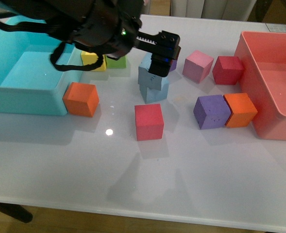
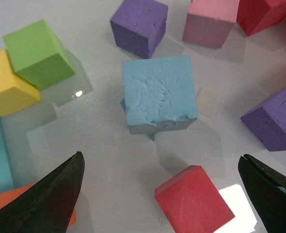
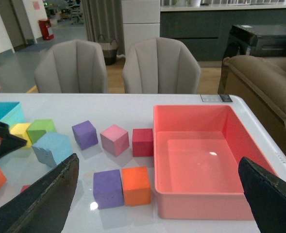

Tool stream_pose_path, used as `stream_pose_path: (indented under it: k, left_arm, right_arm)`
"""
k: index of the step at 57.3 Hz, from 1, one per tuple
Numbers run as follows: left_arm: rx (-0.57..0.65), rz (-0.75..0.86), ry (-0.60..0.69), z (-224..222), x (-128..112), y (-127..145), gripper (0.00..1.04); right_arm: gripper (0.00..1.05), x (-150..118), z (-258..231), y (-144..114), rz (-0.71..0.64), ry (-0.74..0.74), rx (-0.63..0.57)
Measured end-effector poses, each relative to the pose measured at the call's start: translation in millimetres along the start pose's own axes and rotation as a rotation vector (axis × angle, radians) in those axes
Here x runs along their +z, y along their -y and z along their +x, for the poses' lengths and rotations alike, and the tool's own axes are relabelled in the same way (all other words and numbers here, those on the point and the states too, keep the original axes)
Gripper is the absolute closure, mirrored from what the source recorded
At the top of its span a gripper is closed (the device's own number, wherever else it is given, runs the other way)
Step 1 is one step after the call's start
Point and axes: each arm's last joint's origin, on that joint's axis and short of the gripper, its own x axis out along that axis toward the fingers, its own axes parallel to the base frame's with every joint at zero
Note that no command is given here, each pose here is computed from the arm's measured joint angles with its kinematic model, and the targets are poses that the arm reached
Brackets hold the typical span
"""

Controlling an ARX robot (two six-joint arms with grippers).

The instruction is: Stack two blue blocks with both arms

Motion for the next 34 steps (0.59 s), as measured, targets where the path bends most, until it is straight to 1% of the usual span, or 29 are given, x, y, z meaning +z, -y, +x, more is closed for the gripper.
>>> stream_pose_path:
  k: [5,9,11,12,13,14,16,17,18,21,23,27,29,34]
  left_arm:
    - [0.006,-0.057,0.038,-36.8,-9.6,-10.0,0.09]
    - [0.009,-0.07,0.045,-41.9,-9.6,-12.0,0.09]
    - [0.075,-0.057,0.096,-39.8,-13.2,-12.6,0.12]
    - [0.14,-0.059,0.167,-39.2,-15.5,-14.0,0.16]
    - [0.173,-0.059,0.202,-39.3,-17.2,-14.6,0.17]
    - [0.234,-0.064,0.27,-41.2,-21.0,-16.7,0.21]
    - [0.327,-0.092,0.379,-48.5,-33.5,-23.0,0.28]
    - [0.345,-0.099,0.401,-51.0,-36.5,-24.7,0.3]
    - [0.373,-0.116,0.457,-58.3,-43.2,-29.4,0.34]
    - [0.394,-0.14,0.547,-75.4,-51.5,-38.7,0.42]
    - [0.403,-0.156,0.615,-91.9,-54.9,-45.9,0.49]
    - [0.408,-0.167,0.676,-115.0,-58.9,-54.8,0.6]
    - [0.414,-0.169,0.69,-127.2,-63.7,-60.4,0.67]
    - [0.421,-0.168,0.652,-145.5,-79.7,-68.4,0.82]
  right_arm:
    - [0.09,0.0,0.0,0.0,0.0,0.0,0.0]
    - [0.09,0.0,0.0,0.0,0.0,0.0,0.0]
    - [0.09,0.0,0.0,0.0,0.0,0.0,0.001]
    - [0.09,0.0,0.0,0.0,0.0,0.0,0.001]
    - [0.09,0.0,0.0,0.0,0.0,0.0,0.001]
    - [0.09,0.0,0.0,-0.1,0.0,0.0,0.003]
    - [0.09,0.0,0.0,-0.1,0.0,0.0,0.003]
    - [0.09,0.0,0.0,-0.1,0.0,0.0,0.002]
    - [0.09,0.0,0.0,0.0,0.0,0.0,0.0]
    - [0.09,0.0,0.0,0.0,0.0,0.0,-0.001]
    - [0.09,0.0,0.0,0.0,0.0,0.0,-0.001]
    - [0.09,0.0,0.0,0.0,0.0,0.0,0.0]
    - [0.09,0.0,0.0,0.0,0.0,0.0,0.0]
    - [0.09,0.0,0.0,-0.1,0.0,0.0,0.002]
